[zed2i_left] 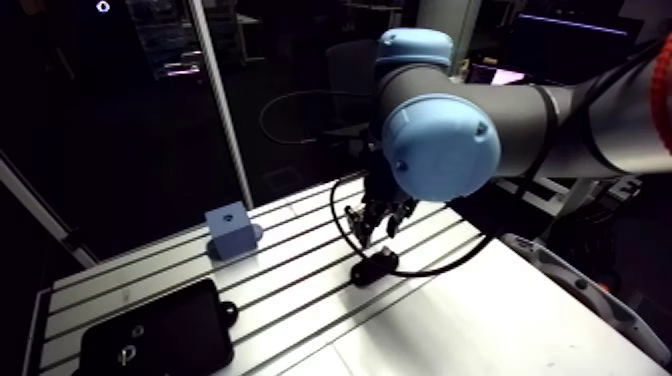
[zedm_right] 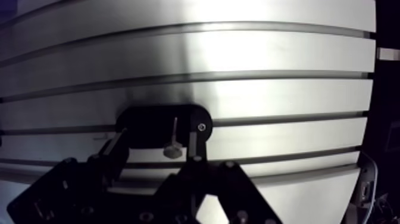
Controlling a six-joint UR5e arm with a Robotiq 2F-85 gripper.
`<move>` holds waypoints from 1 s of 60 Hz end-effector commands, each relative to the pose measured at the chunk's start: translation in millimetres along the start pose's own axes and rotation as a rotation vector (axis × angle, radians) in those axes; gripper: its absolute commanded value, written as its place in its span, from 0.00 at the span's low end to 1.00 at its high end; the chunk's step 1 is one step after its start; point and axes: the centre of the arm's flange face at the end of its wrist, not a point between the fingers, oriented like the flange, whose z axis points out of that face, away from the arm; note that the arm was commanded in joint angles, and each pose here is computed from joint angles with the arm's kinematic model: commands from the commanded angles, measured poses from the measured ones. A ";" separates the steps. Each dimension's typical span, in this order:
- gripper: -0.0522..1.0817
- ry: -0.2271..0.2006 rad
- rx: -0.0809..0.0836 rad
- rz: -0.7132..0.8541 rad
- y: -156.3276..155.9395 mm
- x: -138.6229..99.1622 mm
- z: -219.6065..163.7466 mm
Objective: Pick up the M10 bolt and insert it into the hex recess until seated.
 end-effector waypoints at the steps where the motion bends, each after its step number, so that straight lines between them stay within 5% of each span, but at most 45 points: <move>1: 0.39 -0.005 0.002 0.003 0.0 -2.4 2.8; 60: 0.39 -0.019 0.011 -0.002 3.4 -4.3 10.4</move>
